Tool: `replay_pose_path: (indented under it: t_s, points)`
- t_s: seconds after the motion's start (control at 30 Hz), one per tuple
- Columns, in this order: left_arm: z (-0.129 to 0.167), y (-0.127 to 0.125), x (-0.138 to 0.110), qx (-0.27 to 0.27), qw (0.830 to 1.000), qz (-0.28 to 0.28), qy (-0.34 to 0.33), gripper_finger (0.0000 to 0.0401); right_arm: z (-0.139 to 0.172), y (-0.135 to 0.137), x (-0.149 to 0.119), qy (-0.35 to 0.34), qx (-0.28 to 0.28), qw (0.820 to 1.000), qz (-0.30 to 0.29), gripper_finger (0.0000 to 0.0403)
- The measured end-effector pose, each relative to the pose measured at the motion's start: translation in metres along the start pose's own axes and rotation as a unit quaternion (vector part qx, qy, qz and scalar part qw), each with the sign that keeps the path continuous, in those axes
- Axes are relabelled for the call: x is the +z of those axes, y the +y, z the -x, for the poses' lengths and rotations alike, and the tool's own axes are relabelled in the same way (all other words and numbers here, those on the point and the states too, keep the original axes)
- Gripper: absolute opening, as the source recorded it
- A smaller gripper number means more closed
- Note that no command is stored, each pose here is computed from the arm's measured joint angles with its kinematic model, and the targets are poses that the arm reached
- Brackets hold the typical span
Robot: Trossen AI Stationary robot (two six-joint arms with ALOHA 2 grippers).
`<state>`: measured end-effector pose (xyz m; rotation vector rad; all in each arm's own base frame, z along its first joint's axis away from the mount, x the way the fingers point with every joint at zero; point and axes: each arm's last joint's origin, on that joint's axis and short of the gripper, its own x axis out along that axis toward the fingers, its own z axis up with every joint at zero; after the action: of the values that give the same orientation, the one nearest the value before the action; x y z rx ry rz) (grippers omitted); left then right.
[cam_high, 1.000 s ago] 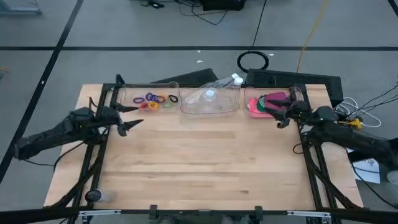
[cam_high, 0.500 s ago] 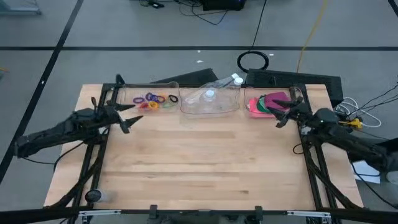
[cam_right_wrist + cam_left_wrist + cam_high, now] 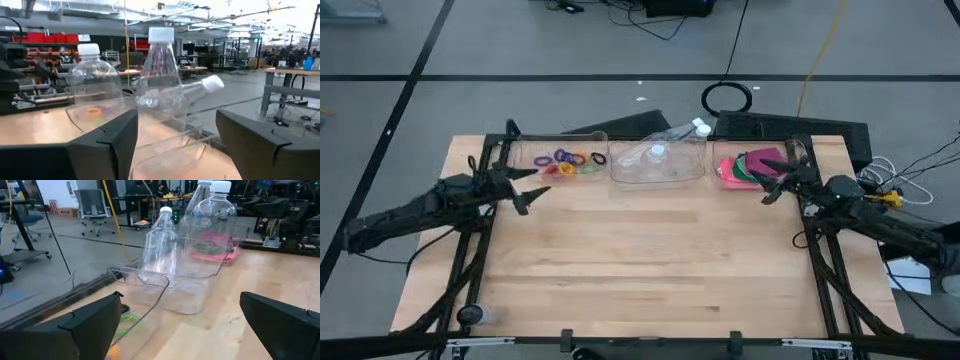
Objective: Pick & Place Sports Items
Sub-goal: Return to Home Position
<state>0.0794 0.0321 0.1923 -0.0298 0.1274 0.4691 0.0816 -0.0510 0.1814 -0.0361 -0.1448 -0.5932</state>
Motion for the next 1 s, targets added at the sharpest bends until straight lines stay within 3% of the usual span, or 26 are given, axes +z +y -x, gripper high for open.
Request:
replay_pose_path:
  t_s: [1.0]
  points:
    - [0.0001, 0.0000, 0.0007, -0.001, 1.000, -0.006, -0.002, 0.0335, -0.0004, 0.0000, 0.0002, -0.002, 0.000, 1.000, -0.007, 0.0197]
